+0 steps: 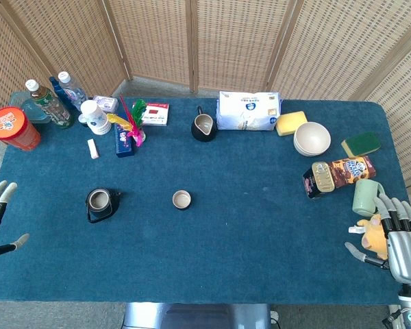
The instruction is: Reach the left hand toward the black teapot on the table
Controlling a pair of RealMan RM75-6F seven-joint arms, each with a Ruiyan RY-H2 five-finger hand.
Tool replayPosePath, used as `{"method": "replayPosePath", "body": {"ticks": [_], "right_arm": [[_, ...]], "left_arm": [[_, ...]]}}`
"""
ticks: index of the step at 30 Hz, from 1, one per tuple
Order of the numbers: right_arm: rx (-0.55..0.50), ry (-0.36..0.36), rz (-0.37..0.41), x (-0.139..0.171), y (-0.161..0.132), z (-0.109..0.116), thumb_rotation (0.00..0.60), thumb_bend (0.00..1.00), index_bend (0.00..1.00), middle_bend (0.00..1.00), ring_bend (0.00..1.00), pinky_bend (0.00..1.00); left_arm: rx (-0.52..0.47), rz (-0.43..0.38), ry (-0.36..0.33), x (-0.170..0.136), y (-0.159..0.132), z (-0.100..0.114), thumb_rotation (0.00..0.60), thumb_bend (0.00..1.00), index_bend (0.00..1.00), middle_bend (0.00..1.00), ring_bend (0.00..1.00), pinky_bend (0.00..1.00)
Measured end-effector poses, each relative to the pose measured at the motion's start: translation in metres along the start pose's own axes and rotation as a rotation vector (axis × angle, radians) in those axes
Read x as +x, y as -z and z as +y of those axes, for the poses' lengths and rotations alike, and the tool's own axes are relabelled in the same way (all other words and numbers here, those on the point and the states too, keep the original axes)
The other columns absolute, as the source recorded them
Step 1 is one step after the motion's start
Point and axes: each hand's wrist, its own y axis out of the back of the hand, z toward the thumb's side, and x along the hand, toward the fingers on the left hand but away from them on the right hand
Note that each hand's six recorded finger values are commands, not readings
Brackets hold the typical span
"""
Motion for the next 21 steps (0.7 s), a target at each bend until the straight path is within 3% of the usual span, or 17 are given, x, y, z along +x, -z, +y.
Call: {"method": "replayPosePath", "body": {"ticks": [10,14,21], "right_arm": [[-0.009,-0.013,-0.016,0.000,0.001,0.001,0.241,0.00,0.00,0.00,0.00,0.00],[-0.016,-0.022,-0.020,-0.001,0.002,0.001,0.243,0.00,0.00,0.00,0.00,0.00],[-0.025,-0.032,-0.016,0.000,0.001,0.001,0.247,0.00,0.00,0.00,0.00,0.00]], "left_arm": [[-0.001,0.000,0.039,0.007,-0.007,-0.013,0.600,0.00,0.00,0.00,0.00,0.04],[0.001,-0.022,0.075,0.011,-0.020,-0.026,0.600,0.00,0.00,0.00,0.00,0.04],[0.053,-0.078,0.118,0.023,-0.067,-0.068,0.600,0.00,0.00,0.00,0.00,0.04]]}}
